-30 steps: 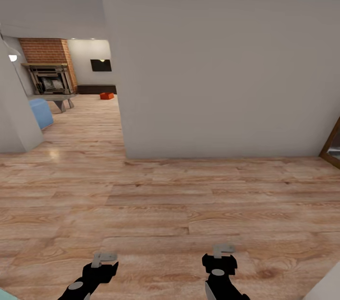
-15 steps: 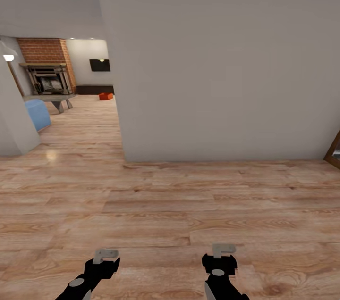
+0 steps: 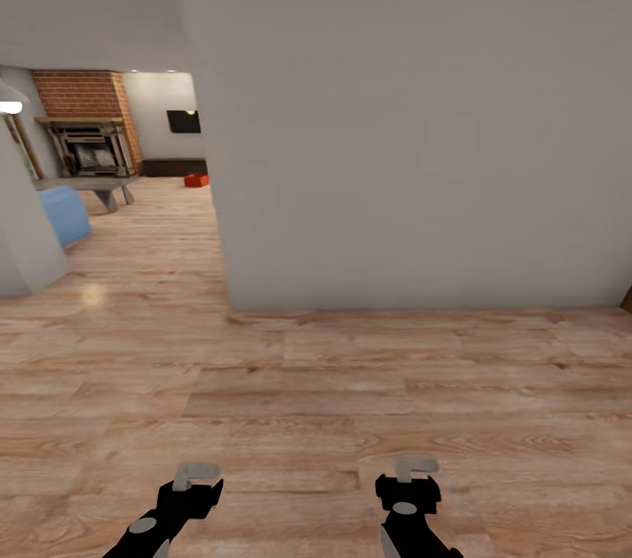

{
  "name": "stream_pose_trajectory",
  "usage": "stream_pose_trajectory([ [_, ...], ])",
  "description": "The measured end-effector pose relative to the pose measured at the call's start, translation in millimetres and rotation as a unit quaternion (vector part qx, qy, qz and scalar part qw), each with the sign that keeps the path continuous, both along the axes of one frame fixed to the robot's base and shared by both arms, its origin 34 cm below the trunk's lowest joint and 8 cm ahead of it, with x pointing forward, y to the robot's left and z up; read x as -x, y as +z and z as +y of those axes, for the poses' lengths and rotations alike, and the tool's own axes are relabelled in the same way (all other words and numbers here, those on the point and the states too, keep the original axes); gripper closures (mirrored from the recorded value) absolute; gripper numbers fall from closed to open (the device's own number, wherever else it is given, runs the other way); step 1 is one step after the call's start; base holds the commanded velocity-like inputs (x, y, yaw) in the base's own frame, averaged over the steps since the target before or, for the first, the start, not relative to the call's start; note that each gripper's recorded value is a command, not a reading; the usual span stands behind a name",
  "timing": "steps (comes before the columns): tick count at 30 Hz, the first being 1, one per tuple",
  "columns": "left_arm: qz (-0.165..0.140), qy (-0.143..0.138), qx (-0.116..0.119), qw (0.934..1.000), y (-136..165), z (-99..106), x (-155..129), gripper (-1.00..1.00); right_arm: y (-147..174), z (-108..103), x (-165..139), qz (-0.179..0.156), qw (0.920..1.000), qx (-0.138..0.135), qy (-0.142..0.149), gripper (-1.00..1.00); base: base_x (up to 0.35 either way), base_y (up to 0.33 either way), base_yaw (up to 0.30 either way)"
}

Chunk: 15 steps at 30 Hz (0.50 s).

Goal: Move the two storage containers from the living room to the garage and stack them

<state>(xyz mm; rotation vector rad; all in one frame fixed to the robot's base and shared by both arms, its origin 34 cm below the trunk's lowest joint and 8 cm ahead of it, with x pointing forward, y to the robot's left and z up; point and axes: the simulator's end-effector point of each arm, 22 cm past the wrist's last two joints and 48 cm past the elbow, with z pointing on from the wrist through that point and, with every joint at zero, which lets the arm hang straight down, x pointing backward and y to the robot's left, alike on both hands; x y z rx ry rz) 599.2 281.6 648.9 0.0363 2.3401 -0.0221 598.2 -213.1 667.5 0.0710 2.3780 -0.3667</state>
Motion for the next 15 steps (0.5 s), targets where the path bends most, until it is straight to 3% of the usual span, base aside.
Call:
stream_pose_trajectory([
  [15, 0.005, -0.001, -0.002, 1.0, -4.3, 0.6, 3.2, -1.0, -4.0, 1.5, 2.6, 0.005, 1.0, -0.001, 0.001, -1.0, 0.335, 0.0, 0.255],
])
